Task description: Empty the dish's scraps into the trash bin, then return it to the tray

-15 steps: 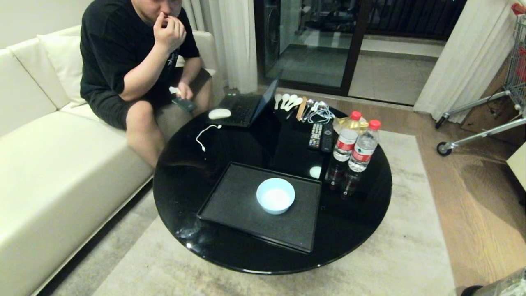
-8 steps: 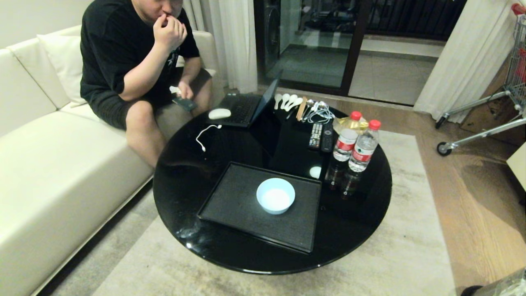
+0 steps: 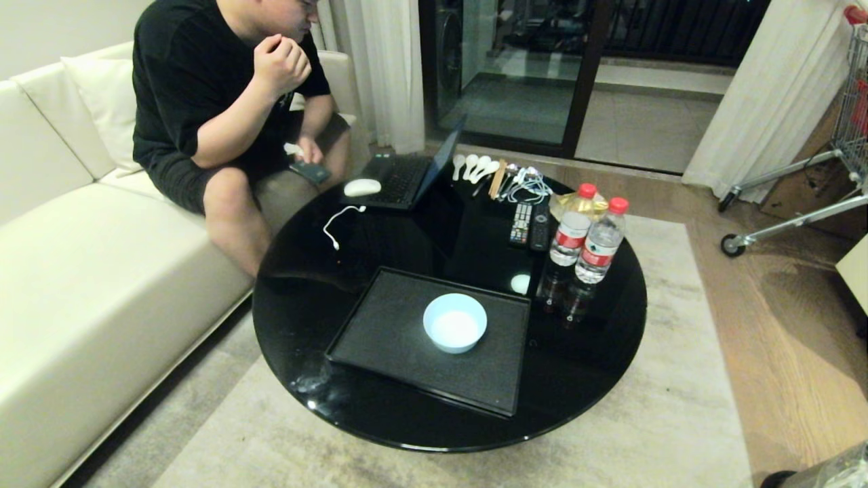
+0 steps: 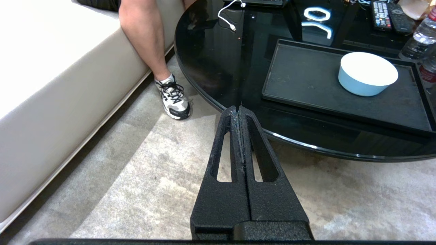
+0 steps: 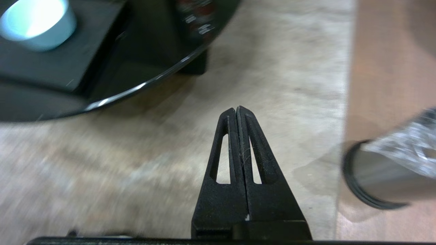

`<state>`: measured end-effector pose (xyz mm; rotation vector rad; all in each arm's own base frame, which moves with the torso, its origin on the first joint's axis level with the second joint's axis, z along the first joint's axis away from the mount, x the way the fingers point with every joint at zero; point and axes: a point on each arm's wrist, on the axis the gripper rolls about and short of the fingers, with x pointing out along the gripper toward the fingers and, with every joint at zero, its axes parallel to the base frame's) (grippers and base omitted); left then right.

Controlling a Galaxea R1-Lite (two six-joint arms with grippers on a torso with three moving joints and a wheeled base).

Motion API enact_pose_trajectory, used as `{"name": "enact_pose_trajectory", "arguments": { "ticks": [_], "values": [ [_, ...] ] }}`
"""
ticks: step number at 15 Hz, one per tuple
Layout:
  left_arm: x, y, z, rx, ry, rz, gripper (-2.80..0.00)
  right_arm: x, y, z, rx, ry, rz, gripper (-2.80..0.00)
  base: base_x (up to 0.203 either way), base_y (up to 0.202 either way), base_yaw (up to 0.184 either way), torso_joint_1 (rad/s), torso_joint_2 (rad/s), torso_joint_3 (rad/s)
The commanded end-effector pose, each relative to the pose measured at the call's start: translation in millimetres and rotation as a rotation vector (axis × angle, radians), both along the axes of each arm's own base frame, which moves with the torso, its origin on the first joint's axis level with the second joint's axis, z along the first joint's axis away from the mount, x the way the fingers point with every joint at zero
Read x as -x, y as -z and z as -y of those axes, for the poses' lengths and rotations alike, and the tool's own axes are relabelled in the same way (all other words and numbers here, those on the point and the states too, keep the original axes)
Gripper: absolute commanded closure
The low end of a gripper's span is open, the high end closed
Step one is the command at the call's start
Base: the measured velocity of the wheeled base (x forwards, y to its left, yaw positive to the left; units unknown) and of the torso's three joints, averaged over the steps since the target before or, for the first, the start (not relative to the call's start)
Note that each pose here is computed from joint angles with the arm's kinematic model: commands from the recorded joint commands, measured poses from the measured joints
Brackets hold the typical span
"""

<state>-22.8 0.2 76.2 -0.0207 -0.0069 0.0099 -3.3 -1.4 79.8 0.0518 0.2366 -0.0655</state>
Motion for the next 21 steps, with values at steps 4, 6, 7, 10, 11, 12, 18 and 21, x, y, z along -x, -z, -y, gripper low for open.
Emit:
{"name": "enact_pose_trajectory", "arguments": {
  "ticks": [4, 6, 7, 10, 11, 12, 18, 21],
  "values": [
    [0.0, 0.0, 0.0, 0.001, -0.001, 0.001, 0.00, 11.5, 1.3, -0.2, 0.001, 0.015, 0.145, 0.00, 0.000, 0.000, 0.000, 0.000, 0.00, 0.000],
    [0.0, 0.0, 0.0, 0.001, -0.001, 0.001, 0.00, 18.5, 2.9, -0.2, 0.001, 0.012, 0.235, 0.00, 0.000, 0.000, 0.000, 0.000, 0.00, 0.000],
    [0.0, 0.0, 0.0, 0.001, -0.001, 0.001, 0.00, 19.6, 3.2, -0.2, -0.001, 0.012, 0.249, 0.00, 0.000, 0.000, 0.000, 0.000, 0.00, 0.000],
    [0.0, 0.0, 0.0, 0.001, -0.001, 0.001, 0.00, 19.6, 3.2, -0.2, -0.001, 0.011, 0.250, 0.00, 0.000, 0.000, 0.000, 0.000, 0.00, 0.000],
    [0.0, 0.0, 0.0, 0.001, -0.001, 0.001, 0.00, 19.6, 3.2, -0.2, -0.001, 0.010, 0.249, 0.00, 0.000, 0.000, 0.000, 0.000, 0.00, 0.000],
    [0.0, 0.0, 0.0, 0.001, -0.001, 0.001, 0.00, 19.6, 3.2, -0.2, -0.001, 0.011, 0.249, 0.00, 0.000, 0.000, 0.000, 0.000, 0.00, 0.000],
    [0.0, 0.0, 0.0, 0.001, -0.001, 0.001, 0.00, 19.6, 3.2, -0.2, -0.001, 0.011, 0.249, 0.00, 0.000, 0.000, 0.000, 0.000, 0.00, 0.000],
    [0.0, 0.0, 0.0, 0.001, -0.001, 0.001, 0.00, 19.6, 3.2, -0.2, -0.001, 0.012, 0.249, 0.00, 0.000, 0.000, 0.000, 0.000, 0.00, 0.000]
  ]
}}
